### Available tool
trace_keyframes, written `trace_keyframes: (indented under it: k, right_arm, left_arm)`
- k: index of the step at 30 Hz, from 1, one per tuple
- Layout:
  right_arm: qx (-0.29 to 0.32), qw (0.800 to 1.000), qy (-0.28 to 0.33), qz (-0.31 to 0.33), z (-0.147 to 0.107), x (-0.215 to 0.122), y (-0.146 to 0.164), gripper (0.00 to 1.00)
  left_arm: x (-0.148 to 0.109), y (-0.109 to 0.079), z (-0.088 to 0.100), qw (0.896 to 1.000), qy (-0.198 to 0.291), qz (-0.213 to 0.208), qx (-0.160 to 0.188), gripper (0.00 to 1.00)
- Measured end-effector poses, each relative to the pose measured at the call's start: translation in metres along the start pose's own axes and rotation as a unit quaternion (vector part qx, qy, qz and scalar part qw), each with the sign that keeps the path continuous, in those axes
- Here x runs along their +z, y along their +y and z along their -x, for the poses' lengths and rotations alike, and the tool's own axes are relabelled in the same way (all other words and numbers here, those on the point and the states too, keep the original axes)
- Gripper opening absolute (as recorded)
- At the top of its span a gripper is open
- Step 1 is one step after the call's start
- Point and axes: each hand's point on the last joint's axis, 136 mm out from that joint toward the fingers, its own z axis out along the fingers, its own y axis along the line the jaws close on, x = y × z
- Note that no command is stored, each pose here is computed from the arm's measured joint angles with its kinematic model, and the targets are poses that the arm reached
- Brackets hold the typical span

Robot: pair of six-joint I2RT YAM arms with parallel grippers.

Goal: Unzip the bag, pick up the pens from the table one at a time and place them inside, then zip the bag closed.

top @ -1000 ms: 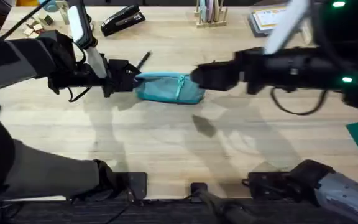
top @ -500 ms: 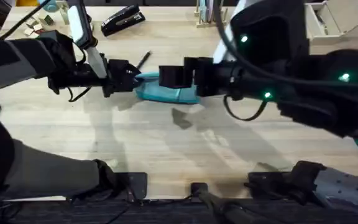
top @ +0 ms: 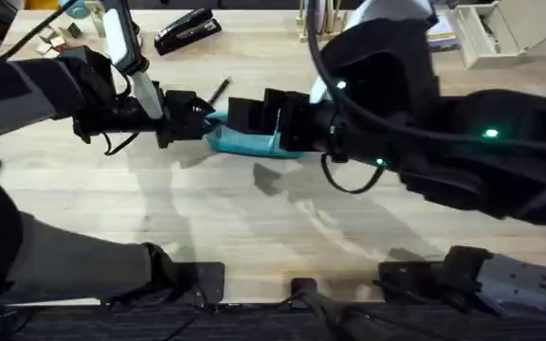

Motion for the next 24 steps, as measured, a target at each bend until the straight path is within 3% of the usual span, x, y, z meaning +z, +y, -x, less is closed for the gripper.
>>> trace_keyframes:
  k: [16, 24]
  right_arm:
    - [-0.006, 0.995, 0.004, -0.095, -0.017, 0.057, -0.04, 0.99]
    - [0.006, 0.995, -0.009, -0.102, -0.008, 0.067, -0.049, 0.778]
  left_arm:
    - [0.0, 0.0, 0.0, 1.0, 0.0, 0.0, 0.0, 0.042]
    - [0.0, 0.001, 0.0, 1.0, 0.0, 0.001, 0.001, 0.042]
